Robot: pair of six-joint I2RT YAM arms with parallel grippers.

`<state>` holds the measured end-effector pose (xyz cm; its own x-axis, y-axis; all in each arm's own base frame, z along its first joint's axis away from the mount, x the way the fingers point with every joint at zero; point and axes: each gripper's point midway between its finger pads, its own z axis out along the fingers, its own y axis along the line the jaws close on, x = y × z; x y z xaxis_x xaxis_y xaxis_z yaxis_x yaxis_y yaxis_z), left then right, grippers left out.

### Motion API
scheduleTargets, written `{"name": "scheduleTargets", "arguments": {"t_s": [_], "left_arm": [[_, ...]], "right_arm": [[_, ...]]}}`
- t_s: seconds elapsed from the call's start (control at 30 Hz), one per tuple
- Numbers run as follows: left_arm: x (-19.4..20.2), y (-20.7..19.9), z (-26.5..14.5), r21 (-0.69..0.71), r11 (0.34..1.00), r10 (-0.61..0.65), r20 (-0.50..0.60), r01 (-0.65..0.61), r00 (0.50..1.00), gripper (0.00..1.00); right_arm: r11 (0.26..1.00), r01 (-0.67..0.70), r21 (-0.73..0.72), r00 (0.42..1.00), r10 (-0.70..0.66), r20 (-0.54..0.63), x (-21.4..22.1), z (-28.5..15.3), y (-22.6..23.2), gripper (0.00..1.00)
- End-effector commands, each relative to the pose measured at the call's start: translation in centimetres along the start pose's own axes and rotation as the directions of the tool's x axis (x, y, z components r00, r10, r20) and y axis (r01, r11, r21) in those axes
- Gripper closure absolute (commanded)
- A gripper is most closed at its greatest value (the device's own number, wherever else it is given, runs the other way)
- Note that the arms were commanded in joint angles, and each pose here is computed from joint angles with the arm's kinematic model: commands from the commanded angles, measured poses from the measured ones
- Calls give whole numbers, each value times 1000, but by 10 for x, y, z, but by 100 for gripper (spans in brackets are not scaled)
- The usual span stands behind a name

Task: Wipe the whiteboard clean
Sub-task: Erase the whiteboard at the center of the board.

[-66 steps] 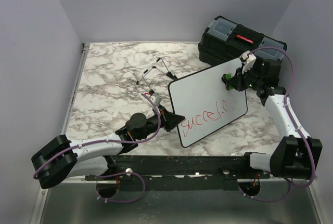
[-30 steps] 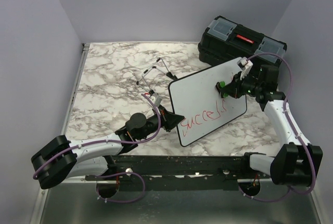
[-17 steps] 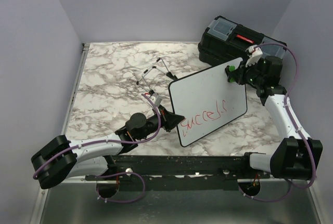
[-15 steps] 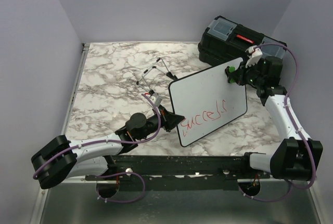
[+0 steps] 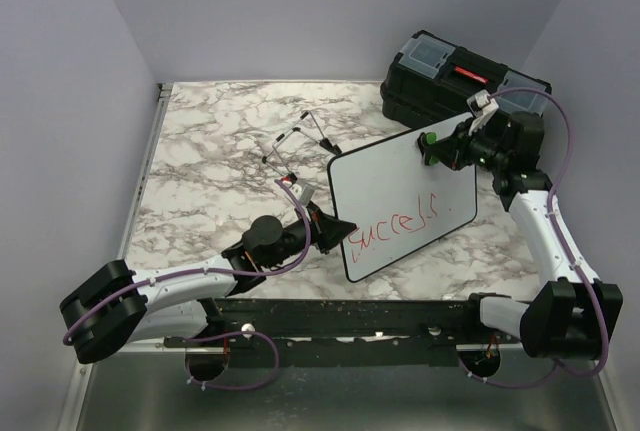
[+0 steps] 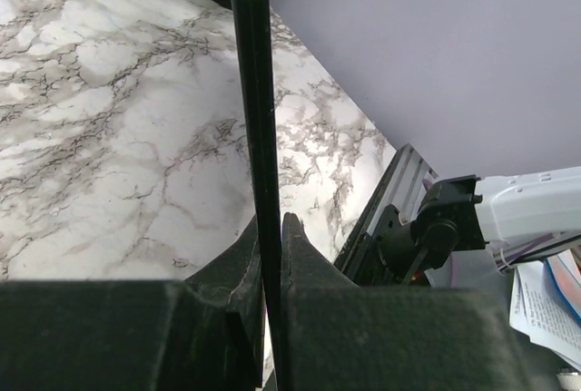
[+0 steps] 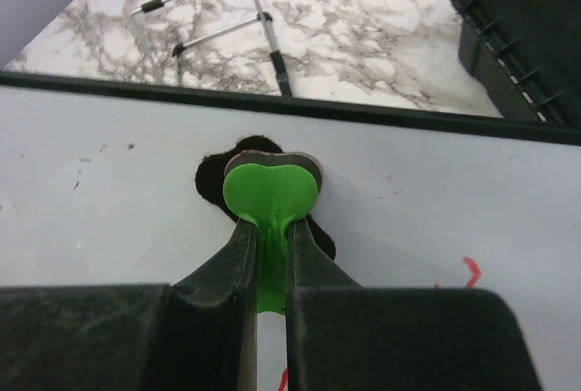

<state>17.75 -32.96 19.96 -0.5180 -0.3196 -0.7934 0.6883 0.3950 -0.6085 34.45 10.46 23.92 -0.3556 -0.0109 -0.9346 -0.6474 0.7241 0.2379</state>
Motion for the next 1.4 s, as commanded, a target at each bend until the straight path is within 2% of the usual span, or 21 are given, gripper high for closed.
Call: {"name": "scheduleTargets", "arguments": {"t_s": [0.0,0.17,0.3,0.4,0.47,0.53,0.57,0.63,0.8,0.97,1.1,1.2,1.3,1.37], "left_arm": [[-46,-44,5,145,989,22,132,-41,991,100],[-44,-45,5,150,988,19,129,-38,991,100],[-45,-46,3,157,987,22,132,-43,991,100],[-46,-47,1,159,986,23,135,-45,991,100],[-46,-46,0,159,986,25,136,-46,990,100],[-44,-46,-1,159,986,24,137,-46,990,100],[-44,-45,-1,160,986,24,137,-46,990,100],[-42,-44,-2,158,987,22,132,-43,991,100],[-43,-44,-2,157,987,16,135,-37,991,100],[-44,-45,-1,158,987,17,138,-39,990,100],[-44,-45,-1,157,987,17,139,-39,990,100],[-44,-45,-1,160,986,17,138,-39,990,100],[-43,-46,1,165,985,19,135,-41,991,100],[-43,-45,1,164,986,18,136,-40,991,100]], "right_arm": [[983,-27,183,996,11,86,-31,5,-37,99],[953,-25,301,999,10,49,-15,-2,-58,99],[953,10,302,1000,-9,-4,5,-6,-56,99],[984,10,178,999,-1,-53,20,-4,-32,99],[1000,6,-7,997,-7,-77,30,-3,2,99],[991,-11,-135,998,2,-69,33,-5,26,99],[990,-21,-141,999,14,-48,29,-5,29,99],[995,-3,-100,1000,3,-5,15,-4,23,99],[993,0,116,999,-6,48,-15,-1,-18,100],[959,-5,283,999,-4,34,-8,-6,-50,99],[949,-1,314,1000,2,-4,10,-13,-52,100],[976,4,220,1000,2,-27,22,-12,-32,99],[1000,15,-20,999,-16,-30,29,-9,11,99],[994,8,-113,1000,-10,-16,25,-9,28,99]]}}
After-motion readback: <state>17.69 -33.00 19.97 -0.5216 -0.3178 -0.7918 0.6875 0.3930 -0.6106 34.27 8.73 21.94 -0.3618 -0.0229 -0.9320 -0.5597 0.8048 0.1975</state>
